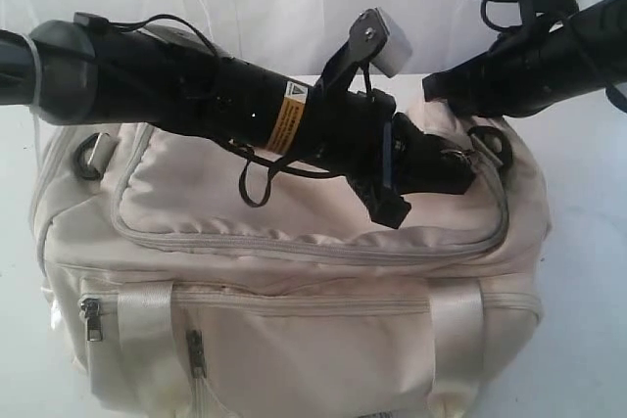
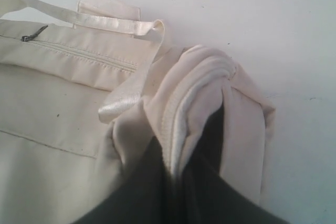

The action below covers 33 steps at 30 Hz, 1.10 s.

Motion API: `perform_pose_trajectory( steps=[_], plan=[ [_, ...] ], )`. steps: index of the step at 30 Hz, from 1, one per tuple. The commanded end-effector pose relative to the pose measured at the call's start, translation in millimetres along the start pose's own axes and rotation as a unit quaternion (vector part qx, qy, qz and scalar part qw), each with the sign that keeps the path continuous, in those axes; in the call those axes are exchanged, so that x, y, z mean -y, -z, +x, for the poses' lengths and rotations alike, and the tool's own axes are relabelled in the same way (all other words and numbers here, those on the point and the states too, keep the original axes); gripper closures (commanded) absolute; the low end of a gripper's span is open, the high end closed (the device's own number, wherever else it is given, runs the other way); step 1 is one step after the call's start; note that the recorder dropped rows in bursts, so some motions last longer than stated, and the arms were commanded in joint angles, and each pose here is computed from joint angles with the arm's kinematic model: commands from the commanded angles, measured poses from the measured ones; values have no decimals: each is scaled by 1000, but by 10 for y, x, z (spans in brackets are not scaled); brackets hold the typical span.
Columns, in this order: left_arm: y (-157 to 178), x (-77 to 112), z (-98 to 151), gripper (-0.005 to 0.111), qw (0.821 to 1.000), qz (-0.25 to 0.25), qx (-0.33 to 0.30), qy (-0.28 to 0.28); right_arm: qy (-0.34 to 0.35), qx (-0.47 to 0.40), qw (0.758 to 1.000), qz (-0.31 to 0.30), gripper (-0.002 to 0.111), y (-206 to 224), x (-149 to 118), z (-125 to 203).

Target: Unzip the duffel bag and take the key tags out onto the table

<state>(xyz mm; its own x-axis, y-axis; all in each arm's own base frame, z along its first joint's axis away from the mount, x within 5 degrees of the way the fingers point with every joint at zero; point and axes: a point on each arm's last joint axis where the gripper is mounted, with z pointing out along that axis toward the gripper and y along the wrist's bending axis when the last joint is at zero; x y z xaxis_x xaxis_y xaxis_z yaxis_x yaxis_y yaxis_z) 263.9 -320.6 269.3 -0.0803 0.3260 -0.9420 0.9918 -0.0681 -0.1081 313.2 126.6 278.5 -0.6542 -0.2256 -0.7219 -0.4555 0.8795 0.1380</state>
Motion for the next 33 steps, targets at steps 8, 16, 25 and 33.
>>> perform_pose_trajectory(
  steps=[8, 16, 25, 33],
  plan=[
    [-200, 533, -187, 107, 993, 116, 9, -34, 3, 72, 997, 29, 81, 45, 50, -153],
    [-197, 548, -201, 107, 992, 117, 10, -36, 9, 63, 998, 13, 57, 224, -17, -154],
    [-126, 451, -188, 107, 994, 103, 12, -37, 39, -47, 997, -51, 56, 608, -208, 43],
    [-83, 395, -180, 107, 994, 94, 14, -44, 29, -101, 993, -56, 57, 661, -223, 141]
  ],
)
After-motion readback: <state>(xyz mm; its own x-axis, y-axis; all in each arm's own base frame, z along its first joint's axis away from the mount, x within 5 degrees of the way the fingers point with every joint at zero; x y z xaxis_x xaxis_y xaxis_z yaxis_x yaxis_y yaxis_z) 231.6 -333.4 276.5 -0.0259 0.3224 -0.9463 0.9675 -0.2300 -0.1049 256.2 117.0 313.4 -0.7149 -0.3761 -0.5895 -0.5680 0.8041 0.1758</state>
